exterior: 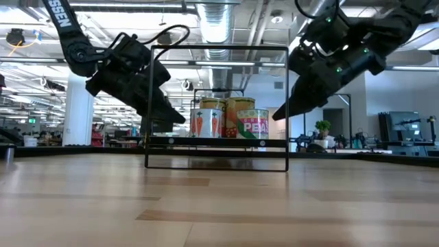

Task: Pick and place cans onto a shelf
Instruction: Adjust the large blue can on the shelf

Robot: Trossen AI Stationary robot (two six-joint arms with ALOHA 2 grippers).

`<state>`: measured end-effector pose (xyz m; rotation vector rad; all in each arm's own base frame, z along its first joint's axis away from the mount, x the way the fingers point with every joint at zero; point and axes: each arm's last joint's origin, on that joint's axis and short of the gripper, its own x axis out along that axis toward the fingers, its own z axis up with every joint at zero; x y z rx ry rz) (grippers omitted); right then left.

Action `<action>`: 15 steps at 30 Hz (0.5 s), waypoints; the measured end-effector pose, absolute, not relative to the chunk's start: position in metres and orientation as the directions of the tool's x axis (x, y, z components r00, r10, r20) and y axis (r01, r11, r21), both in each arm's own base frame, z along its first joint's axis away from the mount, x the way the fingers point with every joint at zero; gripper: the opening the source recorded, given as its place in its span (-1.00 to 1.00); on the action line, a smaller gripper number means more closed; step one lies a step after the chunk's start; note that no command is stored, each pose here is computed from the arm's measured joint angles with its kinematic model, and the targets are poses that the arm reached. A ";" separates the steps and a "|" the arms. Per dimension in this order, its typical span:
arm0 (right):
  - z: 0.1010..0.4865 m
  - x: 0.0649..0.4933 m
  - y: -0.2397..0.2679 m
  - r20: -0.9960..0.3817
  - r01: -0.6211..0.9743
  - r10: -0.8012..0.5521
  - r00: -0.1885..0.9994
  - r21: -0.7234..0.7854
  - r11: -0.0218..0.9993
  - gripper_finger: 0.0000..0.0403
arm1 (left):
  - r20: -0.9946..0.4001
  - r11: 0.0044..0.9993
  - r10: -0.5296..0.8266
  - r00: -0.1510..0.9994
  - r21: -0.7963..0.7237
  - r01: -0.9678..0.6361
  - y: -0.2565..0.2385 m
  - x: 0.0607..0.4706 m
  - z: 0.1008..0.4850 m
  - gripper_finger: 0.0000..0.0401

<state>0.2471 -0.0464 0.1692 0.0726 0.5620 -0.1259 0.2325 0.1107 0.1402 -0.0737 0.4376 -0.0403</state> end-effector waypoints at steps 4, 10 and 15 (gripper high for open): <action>0.161 0.255 -0.047 -0.523 0.141 -0.103 0.846 0.033 0.989 -0.99 | -0.422 0.994 -0.100 0.901 -0.073 0.076 0.099 0.238 0.140 -1.00; 0.154 0.263 -0.049 -0.490 0.138 -0.104 0.865 0.035 0.990 -0.98 | -0.426 0.995 -0.102 0.899 -0.061 0.084 0.093 0.240 0.140 -1.00; 0.149 0.268 -0.050 -0.482 0.126 -0.087 0.872 0.049 0.991 -0.98 | -0.410 0.996 -0.085 0.908 -0.051 0.071 0.094 0.241 0.142 -1.00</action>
